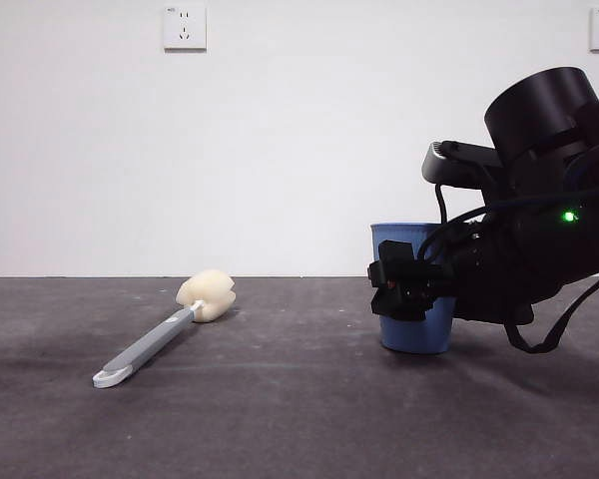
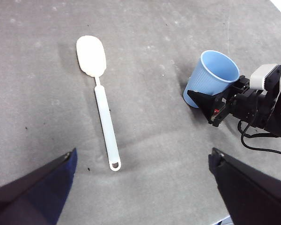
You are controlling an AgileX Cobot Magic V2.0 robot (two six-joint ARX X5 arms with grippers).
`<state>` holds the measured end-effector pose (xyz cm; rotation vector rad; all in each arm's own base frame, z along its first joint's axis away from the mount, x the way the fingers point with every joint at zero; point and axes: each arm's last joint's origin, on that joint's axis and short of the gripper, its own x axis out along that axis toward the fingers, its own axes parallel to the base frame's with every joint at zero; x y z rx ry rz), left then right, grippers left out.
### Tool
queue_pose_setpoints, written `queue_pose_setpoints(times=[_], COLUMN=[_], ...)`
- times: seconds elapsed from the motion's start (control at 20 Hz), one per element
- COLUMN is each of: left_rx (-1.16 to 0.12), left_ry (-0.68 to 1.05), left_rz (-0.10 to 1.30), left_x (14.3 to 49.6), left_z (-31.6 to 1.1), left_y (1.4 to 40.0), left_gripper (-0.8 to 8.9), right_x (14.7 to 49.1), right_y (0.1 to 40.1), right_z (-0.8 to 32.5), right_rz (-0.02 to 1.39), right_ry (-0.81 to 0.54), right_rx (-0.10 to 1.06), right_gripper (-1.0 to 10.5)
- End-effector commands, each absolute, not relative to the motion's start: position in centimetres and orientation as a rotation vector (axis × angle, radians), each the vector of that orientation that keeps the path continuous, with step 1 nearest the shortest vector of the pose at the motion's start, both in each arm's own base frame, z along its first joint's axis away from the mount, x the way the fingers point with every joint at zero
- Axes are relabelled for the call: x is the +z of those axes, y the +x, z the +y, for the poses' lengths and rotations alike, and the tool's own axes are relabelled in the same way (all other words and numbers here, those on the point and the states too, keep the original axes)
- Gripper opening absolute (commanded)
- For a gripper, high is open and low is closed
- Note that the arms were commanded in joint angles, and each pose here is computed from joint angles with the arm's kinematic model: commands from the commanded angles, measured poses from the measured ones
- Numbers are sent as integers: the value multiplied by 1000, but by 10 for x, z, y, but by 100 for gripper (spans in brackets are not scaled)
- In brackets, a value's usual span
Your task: Pick up the cup brush,pick up the cup,insert the brush into the cup,clean the cup,put the cup brush back,put the cup back to the fixed position on the table
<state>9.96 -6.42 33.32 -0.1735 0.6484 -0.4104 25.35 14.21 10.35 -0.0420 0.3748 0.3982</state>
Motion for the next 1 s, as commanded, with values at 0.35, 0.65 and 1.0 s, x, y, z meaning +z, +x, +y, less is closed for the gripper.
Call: queue_pose_setpoints(times=[0.35,0.65,1.0], left_rx=[-410,-401,-399], left_ry=[-161,-150,-148], left_rz=[649,675,675], left_x=[332,330,330], left_z=[-64,-63,-63], left_y=[99,98,98], left_gripper=[472,471,471], right_x=[89,88,102], right_y=[248,247,237], right_z=[139,138,138], right_rz=[516,537,609], right_ry=[-93,-93,-102], right_rx=[389,385,392], right_gripper=[449,540,538])
